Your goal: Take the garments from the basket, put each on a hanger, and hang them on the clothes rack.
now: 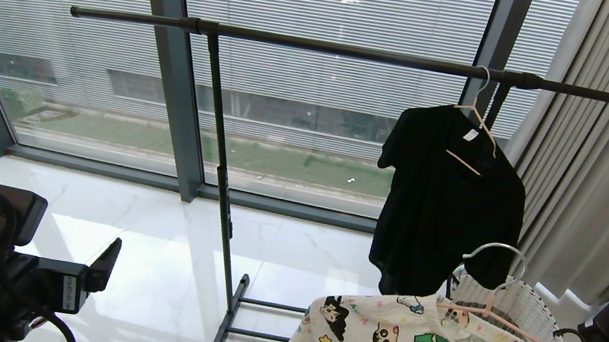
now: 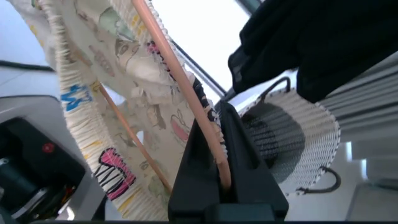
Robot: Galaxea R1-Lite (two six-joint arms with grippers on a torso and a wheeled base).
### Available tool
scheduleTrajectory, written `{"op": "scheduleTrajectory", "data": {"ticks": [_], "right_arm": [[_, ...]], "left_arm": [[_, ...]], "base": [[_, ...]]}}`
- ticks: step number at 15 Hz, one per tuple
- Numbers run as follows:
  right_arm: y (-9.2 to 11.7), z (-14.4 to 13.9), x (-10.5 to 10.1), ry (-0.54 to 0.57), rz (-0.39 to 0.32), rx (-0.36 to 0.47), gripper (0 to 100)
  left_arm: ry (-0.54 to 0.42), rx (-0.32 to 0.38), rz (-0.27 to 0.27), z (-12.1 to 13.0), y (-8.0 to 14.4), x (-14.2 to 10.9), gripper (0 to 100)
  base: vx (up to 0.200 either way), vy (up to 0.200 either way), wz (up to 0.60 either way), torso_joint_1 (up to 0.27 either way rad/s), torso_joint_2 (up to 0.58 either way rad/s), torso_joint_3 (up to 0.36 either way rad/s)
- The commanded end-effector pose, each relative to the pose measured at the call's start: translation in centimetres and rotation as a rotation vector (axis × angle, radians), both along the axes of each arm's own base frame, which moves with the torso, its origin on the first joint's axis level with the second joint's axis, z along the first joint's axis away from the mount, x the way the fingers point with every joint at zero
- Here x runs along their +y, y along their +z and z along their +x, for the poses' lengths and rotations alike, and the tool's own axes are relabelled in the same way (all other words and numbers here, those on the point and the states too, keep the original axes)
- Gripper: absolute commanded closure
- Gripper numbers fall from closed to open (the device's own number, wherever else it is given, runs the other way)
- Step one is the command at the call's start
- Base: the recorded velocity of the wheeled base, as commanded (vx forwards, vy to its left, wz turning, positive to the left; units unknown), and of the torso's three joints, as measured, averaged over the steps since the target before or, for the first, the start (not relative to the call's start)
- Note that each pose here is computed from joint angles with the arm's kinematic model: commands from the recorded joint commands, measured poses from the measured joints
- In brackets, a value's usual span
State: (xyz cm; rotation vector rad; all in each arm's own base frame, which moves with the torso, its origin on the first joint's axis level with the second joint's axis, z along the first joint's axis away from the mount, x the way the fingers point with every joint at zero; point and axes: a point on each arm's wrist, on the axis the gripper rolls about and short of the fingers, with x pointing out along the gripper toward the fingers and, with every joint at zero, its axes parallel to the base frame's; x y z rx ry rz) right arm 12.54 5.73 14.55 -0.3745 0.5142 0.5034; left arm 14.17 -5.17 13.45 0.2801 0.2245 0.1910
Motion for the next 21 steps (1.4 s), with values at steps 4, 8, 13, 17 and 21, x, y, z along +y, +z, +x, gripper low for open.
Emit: {"op": "scheduleTrajectory", "data": {"ticks": [4,8,13,17,21], "right_arm": [[-0.5,4.3,1.9,-0.152,0.079,0.138,100],[1.2,10.5,5.3,-0.307,0.170,0.098,100],[0.3,11.5,8.2,-0.459,0.134,0.027,100],[0.8,10.9,8.9,-0.486,0.149,-0.010,100],[1.3,10.6,8.7,-0.483,0.152,-0.022,100]], "left_arm": [[0.003,0.002,0.002,0.5,0.1,-0.2,0],[0.003,0.005,0.003,1.3,0.3,-0.5,0],[0.003,0.004,0.011,1.9,0.5,-0.8,0],[0.003,-0.008,0.005,2.2,0.8,-0.9,0],[0.004,-0.008,0.006,2.2,0.8,-0.9,0]], "base": [[0.000,0.000,0.00,0.000,0.00,0.000],[0.000,0.000,0.00,0.000,0.00,0.000],[0.000,0.000,0.00,0.000,0.00,0.000],[0.000,0.000,0.00,0.000,0.00,0.000],[0.000,0.100,0.00,0.002,0.00,0.000]]}}
